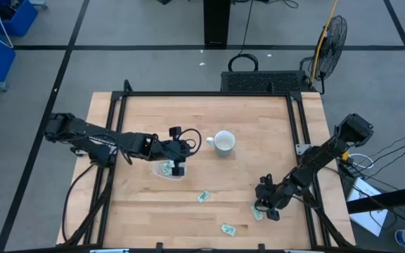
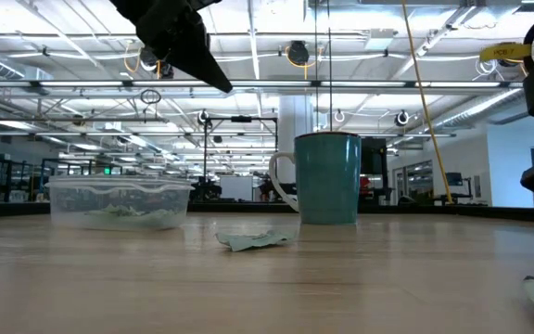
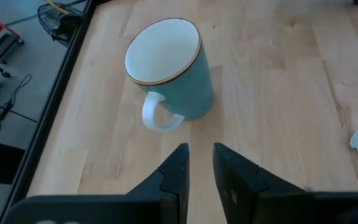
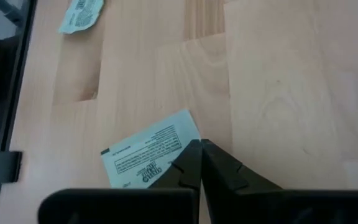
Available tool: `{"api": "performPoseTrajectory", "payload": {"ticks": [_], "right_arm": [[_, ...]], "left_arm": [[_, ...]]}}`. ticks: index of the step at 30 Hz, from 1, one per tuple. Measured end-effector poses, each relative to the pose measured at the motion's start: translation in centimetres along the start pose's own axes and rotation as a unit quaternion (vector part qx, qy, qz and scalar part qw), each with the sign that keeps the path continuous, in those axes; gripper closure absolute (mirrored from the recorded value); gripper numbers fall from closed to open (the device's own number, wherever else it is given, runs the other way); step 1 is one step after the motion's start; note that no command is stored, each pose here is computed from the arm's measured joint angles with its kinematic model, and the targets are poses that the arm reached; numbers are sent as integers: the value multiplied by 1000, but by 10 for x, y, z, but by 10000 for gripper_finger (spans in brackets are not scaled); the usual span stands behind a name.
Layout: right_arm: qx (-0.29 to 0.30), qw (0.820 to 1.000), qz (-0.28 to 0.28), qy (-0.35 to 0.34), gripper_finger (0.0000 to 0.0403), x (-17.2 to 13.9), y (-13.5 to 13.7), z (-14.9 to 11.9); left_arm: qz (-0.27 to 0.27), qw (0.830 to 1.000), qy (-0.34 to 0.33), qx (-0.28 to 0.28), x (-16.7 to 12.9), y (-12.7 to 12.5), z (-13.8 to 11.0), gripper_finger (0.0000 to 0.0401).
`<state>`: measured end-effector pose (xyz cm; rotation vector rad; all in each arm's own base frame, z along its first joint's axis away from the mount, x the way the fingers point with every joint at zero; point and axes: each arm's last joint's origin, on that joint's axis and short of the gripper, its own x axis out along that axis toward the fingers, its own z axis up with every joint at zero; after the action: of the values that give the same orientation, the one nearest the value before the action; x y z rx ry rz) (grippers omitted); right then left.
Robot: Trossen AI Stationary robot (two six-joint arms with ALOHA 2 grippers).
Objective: Pick and place Stevia / Truvia into bins
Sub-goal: Put the green stevia packet into the transparent bin
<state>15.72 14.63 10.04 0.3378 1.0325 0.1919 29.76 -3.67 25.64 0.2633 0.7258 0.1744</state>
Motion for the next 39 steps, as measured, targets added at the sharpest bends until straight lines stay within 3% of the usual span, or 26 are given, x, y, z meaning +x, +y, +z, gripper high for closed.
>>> {"api": "performPoseTrajectory", "payload": {"ticks": [4, 11, 13, 16, 19, 22, 26, 30, 35, 39], "right_arm": [[-40, 998, 12, -48, 402, -3, 2, 10], [-112, 975, -41, -189, 403, -8, -13, 50], [-134, 959, -48, -246, 403, -10, -19, 67], [-171, 919, -60, -349, 403, -16, -28, 97], [-197, 887, -75, -411, 403, -18, -38, 129], [-238, 869, -91, -424, 403, -12, -47, 165], [-268, 850, -111, -440, 403, 6, -54, 217], [-267, 843, -134, -448, 403, 28, -64, 257], [-258, 855, -158, -422, 403, 60, -77, 281], [-249, 852, -213, -409, 403, 78, -87, 284]], "left_arm": [[0, 1000, 0, 2, 0, 0, 0, 323], [6, 1000, -1, 13, -1, 1, 0, 323], [23, 1000, -1, 8, -7, 3, 0, 323], [64, 998, 2, 9, -17, 7, 0, 323], [123, 992, 2, 1, -32, 14, -1, 323], [162, 987, 6, -9, -49, 21, -5, 323], [171, 985, 5, -29, -65, 29, -8, 323], [172, 984, 13, -49, -75, 32, -13, 323], [173, 982, 40, -57, -78, 33, -21, 323], [173, 981, 58, -71, -78, 33, -26, 323]]}}
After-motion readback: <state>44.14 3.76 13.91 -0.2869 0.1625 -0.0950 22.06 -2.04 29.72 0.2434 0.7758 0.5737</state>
